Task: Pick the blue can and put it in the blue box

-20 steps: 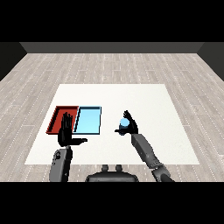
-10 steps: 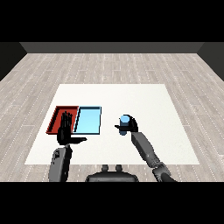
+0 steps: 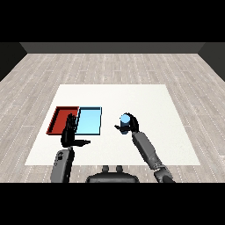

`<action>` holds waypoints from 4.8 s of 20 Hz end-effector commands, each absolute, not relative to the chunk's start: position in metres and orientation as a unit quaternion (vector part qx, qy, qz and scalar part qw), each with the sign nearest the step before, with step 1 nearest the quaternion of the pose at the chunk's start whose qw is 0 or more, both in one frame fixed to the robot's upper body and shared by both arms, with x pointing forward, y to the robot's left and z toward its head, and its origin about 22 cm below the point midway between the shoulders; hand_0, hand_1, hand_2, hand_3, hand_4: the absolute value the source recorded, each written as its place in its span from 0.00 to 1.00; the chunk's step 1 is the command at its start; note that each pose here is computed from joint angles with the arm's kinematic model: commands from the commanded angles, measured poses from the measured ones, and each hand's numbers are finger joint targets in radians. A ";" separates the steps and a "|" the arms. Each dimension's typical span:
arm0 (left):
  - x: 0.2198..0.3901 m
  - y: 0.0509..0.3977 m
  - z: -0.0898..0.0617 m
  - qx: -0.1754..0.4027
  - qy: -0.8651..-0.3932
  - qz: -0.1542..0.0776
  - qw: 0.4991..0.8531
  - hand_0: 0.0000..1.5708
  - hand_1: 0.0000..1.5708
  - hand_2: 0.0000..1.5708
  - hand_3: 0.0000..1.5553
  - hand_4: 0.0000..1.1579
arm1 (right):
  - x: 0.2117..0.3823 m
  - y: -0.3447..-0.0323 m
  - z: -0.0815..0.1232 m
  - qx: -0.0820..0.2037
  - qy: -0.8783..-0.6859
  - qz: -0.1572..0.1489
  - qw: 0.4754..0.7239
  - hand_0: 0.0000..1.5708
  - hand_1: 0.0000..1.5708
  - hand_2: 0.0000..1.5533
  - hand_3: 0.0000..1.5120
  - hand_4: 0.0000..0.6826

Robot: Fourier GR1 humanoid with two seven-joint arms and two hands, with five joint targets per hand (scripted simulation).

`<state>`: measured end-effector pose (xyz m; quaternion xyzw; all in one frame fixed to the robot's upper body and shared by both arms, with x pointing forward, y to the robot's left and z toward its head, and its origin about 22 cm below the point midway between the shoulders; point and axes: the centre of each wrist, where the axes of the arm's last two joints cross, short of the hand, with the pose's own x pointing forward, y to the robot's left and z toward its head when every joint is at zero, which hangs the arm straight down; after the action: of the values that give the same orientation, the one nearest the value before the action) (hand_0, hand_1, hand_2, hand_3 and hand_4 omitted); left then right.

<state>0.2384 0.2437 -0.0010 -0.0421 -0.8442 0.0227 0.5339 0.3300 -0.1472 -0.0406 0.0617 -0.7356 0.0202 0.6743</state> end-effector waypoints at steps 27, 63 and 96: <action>0.281 0.141 -0.006 -0.104 -0.797 -0.042 0.594 0.00 0.00 0.00 0.00 0.00 | 0.332 -0.125 0.047 0.105 -0.809 0.057 0.575 0.91 0.91 0.93 0.93 0.98; 0.304 0.090 -0.025 -0.135 -0.751 -0.074 0.642 0.00 0.00 0.00 0.00 0.00 | 0.300 -0.064 0.033 0.151 -0.808 0.110 0.559 0.90 0.90 0.93 0.92 0.92; 0.303 0.075 -0.030 -0.039 -0.761 -0.052 0.645 0.94 0.94 0.93 0.88 0.52 | 0.304 -0.035 0.057 0.187 -0.800 0.119 0.558 0.89 0.89 0.93 0.92 0.81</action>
<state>0.3005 0.0920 -0.0339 -0.0210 -0.7756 -0.0702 0.6270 0.3059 -0.0428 0.0443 0.1705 -0.8095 0.1302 0.5465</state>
